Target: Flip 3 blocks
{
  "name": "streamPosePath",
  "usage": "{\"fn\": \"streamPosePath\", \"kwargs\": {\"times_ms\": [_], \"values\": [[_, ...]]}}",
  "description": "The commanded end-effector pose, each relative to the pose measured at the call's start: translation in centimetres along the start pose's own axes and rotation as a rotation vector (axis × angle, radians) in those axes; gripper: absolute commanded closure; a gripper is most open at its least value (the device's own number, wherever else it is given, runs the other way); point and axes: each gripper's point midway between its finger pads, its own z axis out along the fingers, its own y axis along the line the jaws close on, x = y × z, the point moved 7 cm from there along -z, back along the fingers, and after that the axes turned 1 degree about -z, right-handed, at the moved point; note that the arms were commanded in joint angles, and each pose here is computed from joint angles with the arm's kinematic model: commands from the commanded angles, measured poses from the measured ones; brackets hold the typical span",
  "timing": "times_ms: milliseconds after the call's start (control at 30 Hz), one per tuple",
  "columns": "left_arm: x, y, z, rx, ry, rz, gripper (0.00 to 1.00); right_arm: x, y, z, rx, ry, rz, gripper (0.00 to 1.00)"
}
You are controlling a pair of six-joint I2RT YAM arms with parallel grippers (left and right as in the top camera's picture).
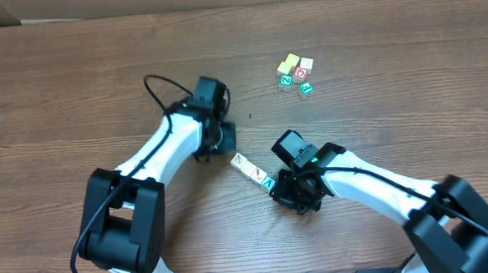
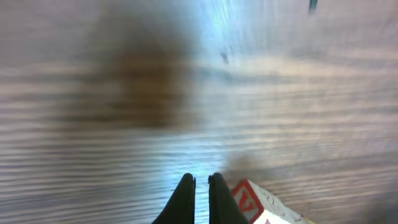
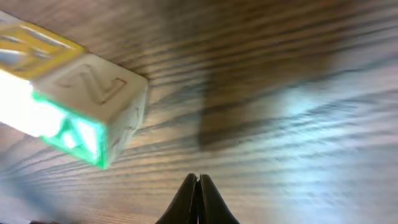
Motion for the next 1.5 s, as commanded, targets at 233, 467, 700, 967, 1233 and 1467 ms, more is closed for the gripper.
{"fn": "streamPosePath", "kwargs": {"times_ms": [233,467,700,967,1233,1467], "values": [[1.3,1.4,0.3,-0.065,0.092,-0.093,0.96,-1.4,0.8,-1.8,-0.024,-0.163,-0.007,0.96],[2.1,1.4,2.2,-0.064,0.060,-0.087,0.96,-1.4,0.5,-0.7,-0.001,-0.227,0.011,0.96],[2.2,0.8,3.2,-0.034,0.070,-0.104,0.96,-0.6,1.2,-0.2,0.019,-0.308,0.002,0.96],[1.4,0.5,4.5,-0.017,0.043,-0.045,0.96,-0.6,0.8,0.4,0.023,-0.347,0.035,0.96],[2.0,-0.3,5.2,0.071,0.097,-0.034,0.96,-0.8,0.9,1.0,-0.024,-0.365,0.027,0.96],[2.7,-0.4,5.9,0.088,0.144,-0.033,0.96,-0.9,1.0,1.0,-0.031,-0.368,0.026,0.96]]}}
